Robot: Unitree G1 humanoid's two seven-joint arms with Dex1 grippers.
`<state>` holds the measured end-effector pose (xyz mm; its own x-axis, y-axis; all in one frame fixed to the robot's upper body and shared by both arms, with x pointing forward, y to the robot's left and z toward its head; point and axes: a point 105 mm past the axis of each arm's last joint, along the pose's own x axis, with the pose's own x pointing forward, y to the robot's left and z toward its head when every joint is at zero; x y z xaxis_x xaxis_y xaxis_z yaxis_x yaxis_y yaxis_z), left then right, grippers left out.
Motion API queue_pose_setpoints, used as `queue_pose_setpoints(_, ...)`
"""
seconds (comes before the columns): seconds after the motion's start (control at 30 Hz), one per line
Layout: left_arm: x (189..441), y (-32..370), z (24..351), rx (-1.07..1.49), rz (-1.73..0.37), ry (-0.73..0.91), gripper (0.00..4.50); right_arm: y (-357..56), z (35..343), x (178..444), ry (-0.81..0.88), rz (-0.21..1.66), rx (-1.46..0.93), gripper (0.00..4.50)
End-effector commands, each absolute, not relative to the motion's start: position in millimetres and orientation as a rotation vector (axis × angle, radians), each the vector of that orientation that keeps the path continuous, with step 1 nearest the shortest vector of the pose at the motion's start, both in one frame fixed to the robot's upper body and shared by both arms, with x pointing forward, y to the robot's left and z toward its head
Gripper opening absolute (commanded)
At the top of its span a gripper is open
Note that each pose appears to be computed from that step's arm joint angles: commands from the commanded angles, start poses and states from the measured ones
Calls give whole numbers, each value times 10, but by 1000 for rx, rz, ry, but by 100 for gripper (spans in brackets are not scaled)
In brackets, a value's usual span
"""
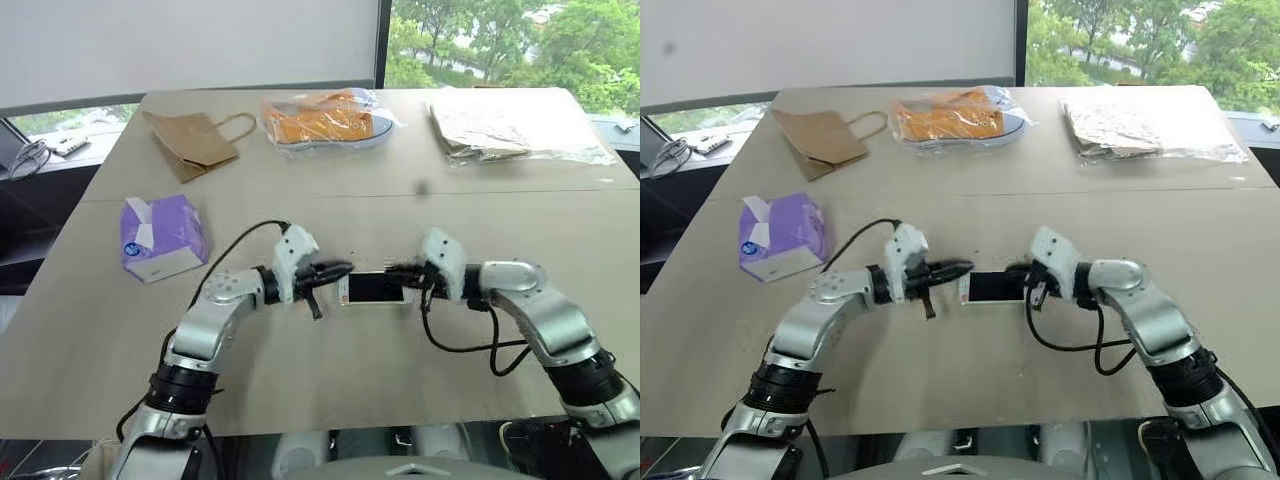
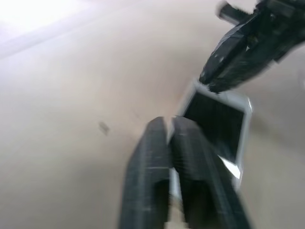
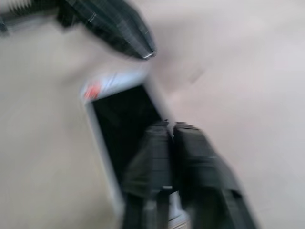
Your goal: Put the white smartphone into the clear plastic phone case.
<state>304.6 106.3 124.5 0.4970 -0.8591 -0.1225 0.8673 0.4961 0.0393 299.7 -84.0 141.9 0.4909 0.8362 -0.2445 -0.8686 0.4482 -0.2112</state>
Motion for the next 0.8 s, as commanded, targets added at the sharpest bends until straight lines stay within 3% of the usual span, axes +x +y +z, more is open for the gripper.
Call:
queue_pose_setpoints(0.03,2976,1125,1442,72,-1037,27,230,-962,1644,2940,12,998,-278,237)
queue_pose_setpoints(0.2,2888,1329,1487,50,-952,24,449,-1227,1680,2831,-4,902,-275,450)
queue_pose_setpoints(0.5,2493,1665,1250,65,-810,142,449,-1706,1489,2406,71,732,-227,450)
queue_pose_setpoints(0.8,2266,1898,1096,17,-681,201,449,-2033,1361,2248,113,605,-265,450)
